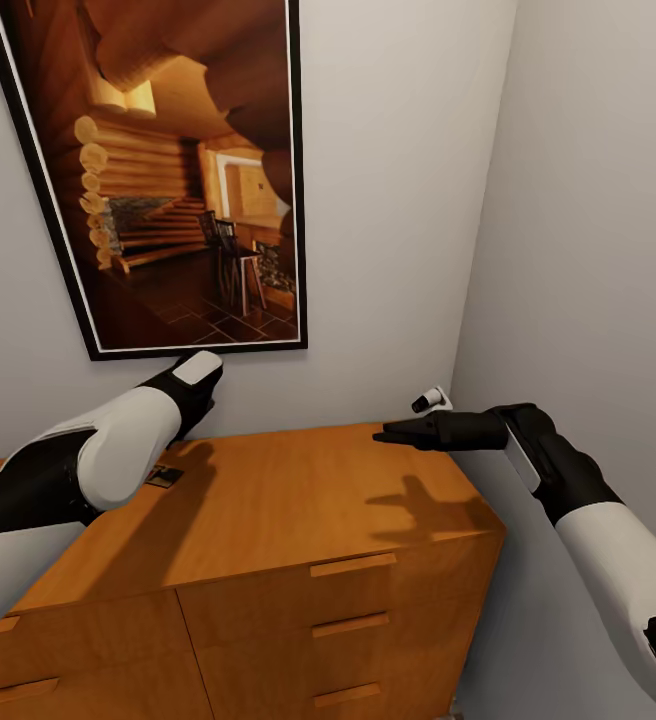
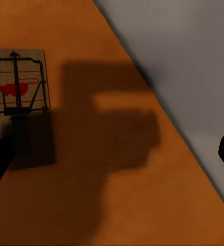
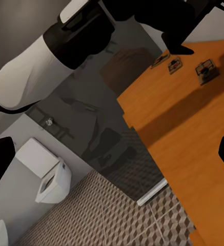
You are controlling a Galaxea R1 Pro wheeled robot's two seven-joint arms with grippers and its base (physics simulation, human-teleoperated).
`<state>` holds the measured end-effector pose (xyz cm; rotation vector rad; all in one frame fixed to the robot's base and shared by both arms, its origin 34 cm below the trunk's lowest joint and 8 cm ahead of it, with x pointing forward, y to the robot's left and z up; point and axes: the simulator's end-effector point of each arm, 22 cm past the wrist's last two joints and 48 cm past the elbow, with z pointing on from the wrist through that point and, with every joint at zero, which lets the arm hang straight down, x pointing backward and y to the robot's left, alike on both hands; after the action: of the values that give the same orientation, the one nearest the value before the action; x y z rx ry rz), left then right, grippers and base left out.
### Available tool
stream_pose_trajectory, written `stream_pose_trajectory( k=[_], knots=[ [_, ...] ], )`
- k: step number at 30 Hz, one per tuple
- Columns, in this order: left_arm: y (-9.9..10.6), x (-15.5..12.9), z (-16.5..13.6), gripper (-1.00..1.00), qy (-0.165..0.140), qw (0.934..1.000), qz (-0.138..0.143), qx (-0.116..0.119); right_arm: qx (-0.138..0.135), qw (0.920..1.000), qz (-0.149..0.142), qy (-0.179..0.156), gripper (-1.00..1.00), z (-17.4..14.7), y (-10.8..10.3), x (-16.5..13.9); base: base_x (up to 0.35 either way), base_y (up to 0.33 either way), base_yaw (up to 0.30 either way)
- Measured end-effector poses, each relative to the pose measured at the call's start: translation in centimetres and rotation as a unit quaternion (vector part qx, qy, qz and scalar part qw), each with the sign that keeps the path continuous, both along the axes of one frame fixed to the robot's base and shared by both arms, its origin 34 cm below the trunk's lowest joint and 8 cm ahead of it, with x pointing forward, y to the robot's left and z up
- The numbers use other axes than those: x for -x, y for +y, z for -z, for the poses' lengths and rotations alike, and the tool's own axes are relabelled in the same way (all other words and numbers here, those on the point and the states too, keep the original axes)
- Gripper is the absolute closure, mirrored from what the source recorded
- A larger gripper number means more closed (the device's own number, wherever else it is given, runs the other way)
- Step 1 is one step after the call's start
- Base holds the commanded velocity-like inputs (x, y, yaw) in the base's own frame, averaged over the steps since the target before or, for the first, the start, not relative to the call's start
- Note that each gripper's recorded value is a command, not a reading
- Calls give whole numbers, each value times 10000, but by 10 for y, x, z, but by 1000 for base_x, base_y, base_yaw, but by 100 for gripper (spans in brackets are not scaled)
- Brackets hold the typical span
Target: Take the four mousetraps from the cabinet in the bathroom and place them on the bathroom floor. Make sure all four end up on the same floor surface, and ensure that at least two of them are either under or directly next to the same bathroom sink.
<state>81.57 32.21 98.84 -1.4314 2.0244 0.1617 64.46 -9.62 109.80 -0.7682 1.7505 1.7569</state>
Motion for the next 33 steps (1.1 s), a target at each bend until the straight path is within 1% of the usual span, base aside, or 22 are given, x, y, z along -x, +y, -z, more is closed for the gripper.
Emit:
stream_pose_trajectory(
  k=[9, 13, 18, 19, 24, 27, 33],
  knots=[
    [3, 0, -10, -100, -49, 9999, -92, -50, -1, 10000, -1, 4, -100, 0, 0, 0, 0, 0, 0],
    [9, 5, -17, -100, 6, 9996, -255, -95, -1, 10000, 1, 9, -100, 1, 0, 0, 0, 0, 0],
    [15, 10, -18, -100, 88, 9992, -369, -142, -1, 10000, 1, 12, -100, 1, 0, 0, 0, 0, 0],
    [19, 12, -18, -100, 133, 9989, -397, -218, 0, 10000, 0, 13, -100, 1, 0, 0, 0, 0, 0],
    [24, 14, -18, -100, 170, 9984, -409, -339, -1, 10000, 1, 14, -100, 1, 0, 0, 0, 0, 0],
    [26, 15, -16, -100, 199, 9982, -417, -384, 2, 10000, 4, 13, -100, 1, 0, 0, 0, 0, 0],
    [29, 22, 2, -100, 344, 9976, -425, -432, 4, 10000, 6, 11, -100, 1, -1, 0, 0, 0, 0]
  ],
)
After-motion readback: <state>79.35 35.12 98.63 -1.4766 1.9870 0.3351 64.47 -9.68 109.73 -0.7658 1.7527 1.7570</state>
